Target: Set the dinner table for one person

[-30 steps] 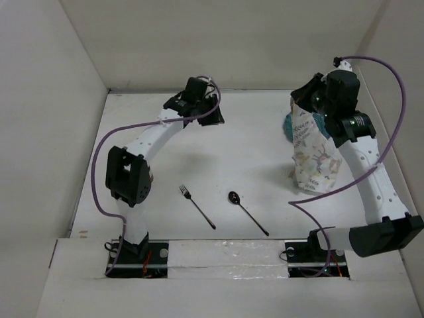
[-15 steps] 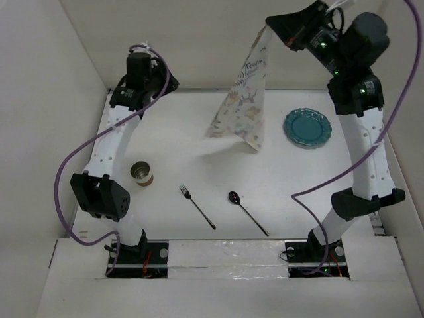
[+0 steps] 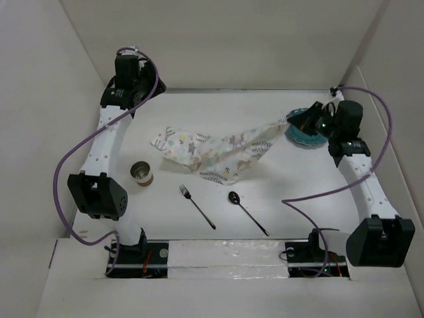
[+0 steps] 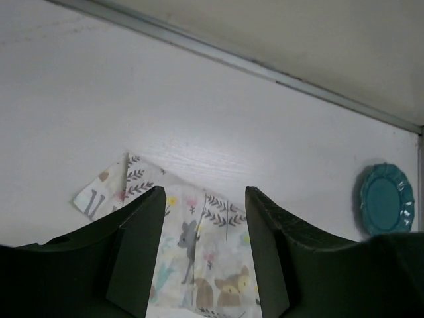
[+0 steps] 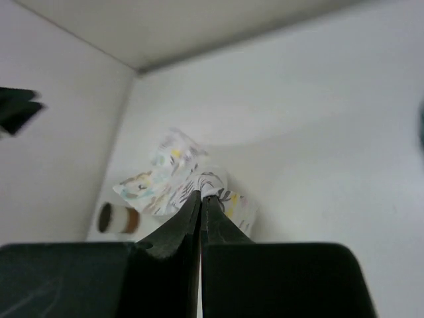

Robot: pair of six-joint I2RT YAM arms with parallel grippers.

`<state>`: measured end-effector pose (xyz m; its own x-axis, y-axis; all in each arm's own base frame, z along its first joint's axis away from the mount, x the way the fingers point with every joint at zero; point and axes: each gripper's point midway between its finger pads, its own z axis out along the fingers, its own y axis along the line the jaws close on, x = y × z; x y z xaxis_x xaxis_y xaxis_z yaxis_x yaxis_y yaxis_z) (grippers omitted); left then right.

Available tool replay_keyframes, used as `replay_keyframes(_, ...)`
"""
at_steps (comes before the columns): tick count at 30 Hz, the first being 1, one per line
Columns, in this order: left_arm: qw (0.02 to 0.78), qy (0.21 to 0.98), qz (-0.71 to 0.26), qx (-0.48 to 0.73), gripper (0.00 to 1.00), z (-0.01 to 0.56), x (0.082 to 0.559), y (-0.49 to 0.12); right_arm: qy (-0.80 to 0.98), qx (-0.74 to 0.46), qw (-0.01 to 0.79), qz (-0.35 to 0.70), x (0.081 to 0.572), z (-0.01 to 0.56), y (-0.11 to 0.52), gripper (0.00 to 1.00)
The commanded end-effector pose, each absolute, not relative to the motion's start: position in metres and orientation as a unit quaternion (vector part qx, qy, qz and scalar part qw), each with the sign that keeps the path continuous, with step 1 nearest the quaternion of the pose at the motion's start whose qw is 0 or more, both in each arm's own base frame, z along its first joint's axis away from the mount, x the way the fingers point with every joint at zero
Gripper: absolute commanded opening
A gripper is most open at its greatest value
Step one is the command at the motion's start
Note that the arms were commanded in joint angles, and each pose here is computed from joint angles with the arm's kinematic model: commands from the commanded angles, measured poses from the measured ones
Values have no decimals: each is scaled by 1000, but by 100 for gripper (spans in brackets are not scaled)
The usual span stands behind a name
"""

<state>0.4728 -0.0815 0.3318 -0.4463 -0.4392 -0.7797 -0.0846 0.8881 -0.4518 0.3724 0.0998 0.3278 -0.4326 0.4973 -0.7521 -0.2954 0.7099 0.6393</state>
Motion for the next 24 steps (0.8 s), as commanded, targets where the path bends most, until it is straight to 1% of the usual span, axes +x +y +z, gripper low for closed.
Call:
replay_keyframes(1,459,869,-152,-110,48,290,471,-102,792,85,511,323,378,271,82,0)
replay_keyframes(2,432,887,-139,-86,46,270,474,-122,796,108,508,311,388,259,74,0)
replay_keyframes(3,432,887,-139,-86,46,270,474,-123,796,108,508,311,388,258,74,0)
replay_keyframes(4,428,892,-127,-75,42,265,476,-129,794,126,512,303,397,260,69,0)
replay_keyframes(5,426,893,-127,-75,42,264,475,-129,794,134,512,299,398,260,67,0)
replay_keyframes(6,418,897,-127,-68,40,258,474,-136,794,141,513,295,404,259,62,0)
replay_keyframes(7,407,903,-124,-63,36,248,472,-136,787,144,522,296,410,269,60,0)
replay_keyframes(9,380,916,-121,-46,33,231,458,-147,777,155,535,292,421,278,56,0)
replay_keyframes(10,356,927,-109,-41,26,209,447,-147,779,163,532,289,427,275,54,0)
replay_keyframes(12,345,931,-113,-33,17,198,430,-154,772,171,543,282,437,286,46,0)
replay_keyframes(13,319,941,-113,-18,5,177,413,-164,774,175,540,281,441,284,45,0)
replay_keyframes(14,311,944,-112,-17,0,170,404,-170,771,179,544,276,444,287,43,0)
replay_keyframes(15,310,944,-114,-11,0,168,396,-177,769,186,549,271,446,289,37,0)
replay_keyframes(16,300,950,-91,-4,0,152,381,-180,769,189,548,270,447,287,36,0)
replay_keyframes(18,303,948,-102,-14,0,151,370,-188,767,201,550,263,449,286,25,0)
replay_keyframes(19,292,951,-101,-21,0,139,361,-185,767,201,548,265,450,285,25,0)
replay_keyframes(21,303,945,-118,-39,0,146,352,-188,772,207,539,266,450,276,22,0)
replay_keyframes(22,297,947,-113,-45,15,137,344,-183,775,206,536,266,449,273,23,0)
replay_keyframes(24,303,943,-124,-51,27,141,336,-181,775,208,535,265,446,272,20,0)
